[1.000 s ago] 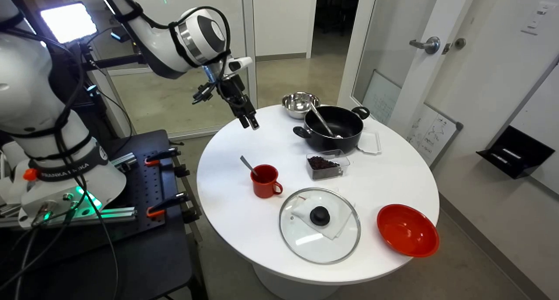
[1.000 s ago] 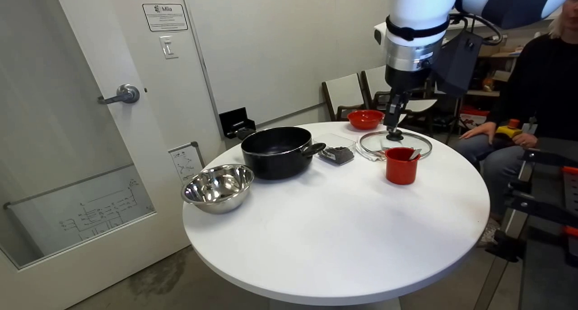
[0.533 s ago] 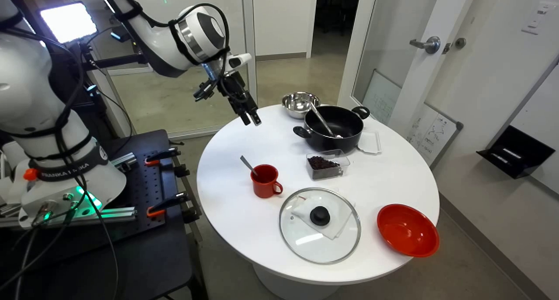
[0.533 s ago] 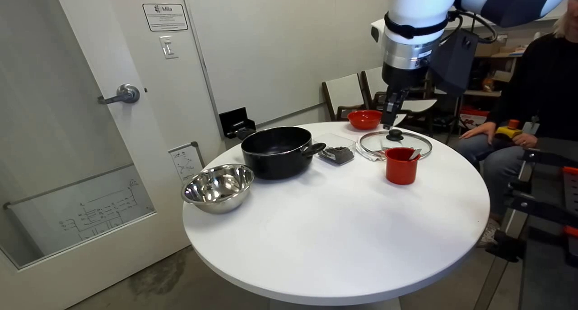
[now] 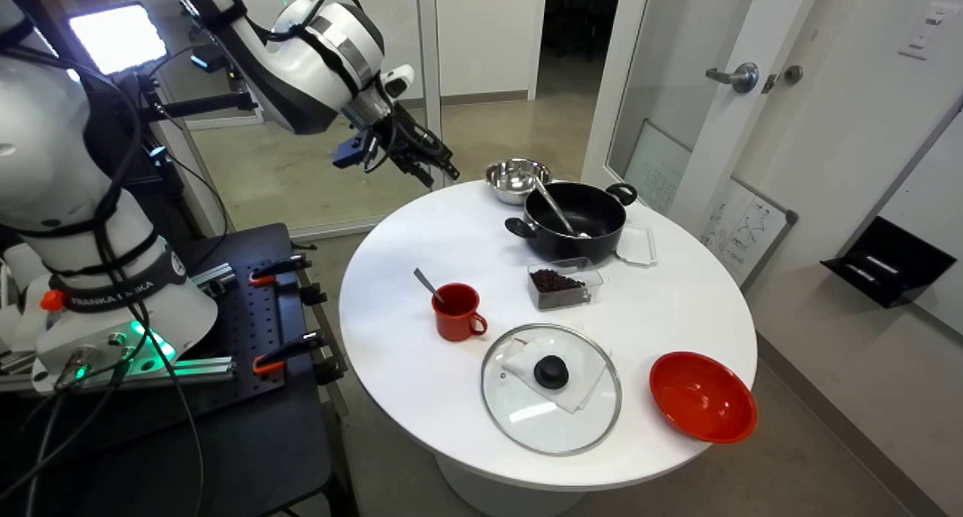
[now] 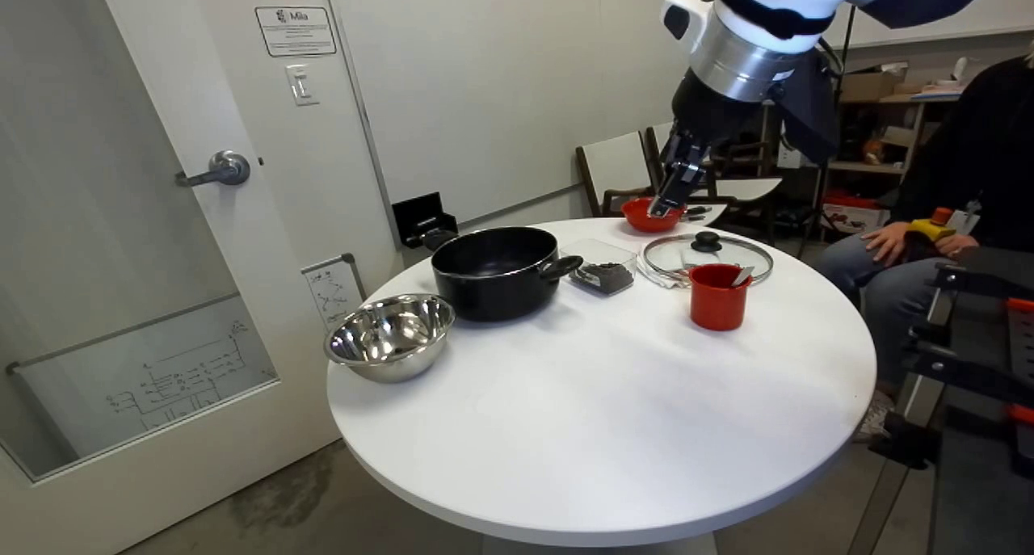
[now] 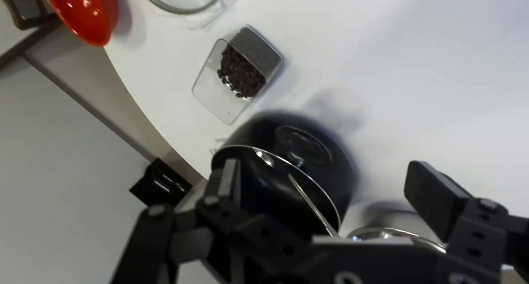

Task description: Pick up the spoon from cup, then put it back in the cup

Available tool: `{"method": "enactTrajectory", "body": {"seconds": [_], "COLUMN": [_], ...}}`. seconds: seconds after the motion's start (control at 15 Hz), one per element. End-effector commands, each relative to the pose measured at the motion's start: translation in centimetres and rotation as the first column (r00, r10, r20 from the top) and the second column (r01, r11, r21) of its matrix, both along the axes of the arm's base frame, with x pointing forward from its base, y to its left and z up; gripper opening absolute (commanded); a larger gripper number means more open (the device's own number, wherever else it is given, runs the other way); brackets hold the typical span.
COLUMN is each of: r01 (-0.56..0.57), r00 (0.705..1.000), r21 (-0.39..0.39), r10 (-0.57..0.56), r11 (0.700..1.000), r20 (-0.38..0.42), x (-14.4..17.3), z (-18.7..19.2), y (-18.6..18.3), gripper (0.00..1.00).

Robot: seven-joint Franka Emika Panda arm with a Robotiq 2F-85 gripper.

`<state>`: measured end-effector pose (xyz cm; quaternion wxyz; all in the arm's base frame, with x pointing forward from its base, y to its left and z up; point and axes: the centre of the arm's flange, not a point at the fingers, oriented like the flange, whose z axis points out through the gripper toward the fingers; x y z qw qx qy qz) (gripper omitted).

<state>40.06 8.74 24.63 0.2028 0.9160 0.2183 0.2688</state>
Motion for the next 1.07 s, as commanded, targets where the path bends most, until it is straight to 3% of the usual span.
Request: {"method": "enactTrajectory", "body": {"seconds": [0.0, 0.27, 0.6, 0.8, 1.0], "r01": [-0.122, -0.165, -0.235, -0.289, -0.292], "r00": [0.992, 0.966, 0.926, 0.912, 0.910], "r21": [0.078, -0.075, -0.228, -0.212, -0.161], "r10": [0.124, 0.146, 0.146, 0.201, 0.223], "r11": [0.990, 0.983, 0.945, 0.933, 0.943], "r20": [-0.032, -0.214, -0.349, -0.357, -0.349], "x": [-2.4, -4.4, -5.3, -5.1, -5.3], "z": [-0.8, -2.2, -4.2, -4.1, -4.3], "y": [-1.8, -2.6, -3.3, -3.2, -3.3], "gripper": [1.00, 1.00, 1.00, 1.00, 1.00]}}
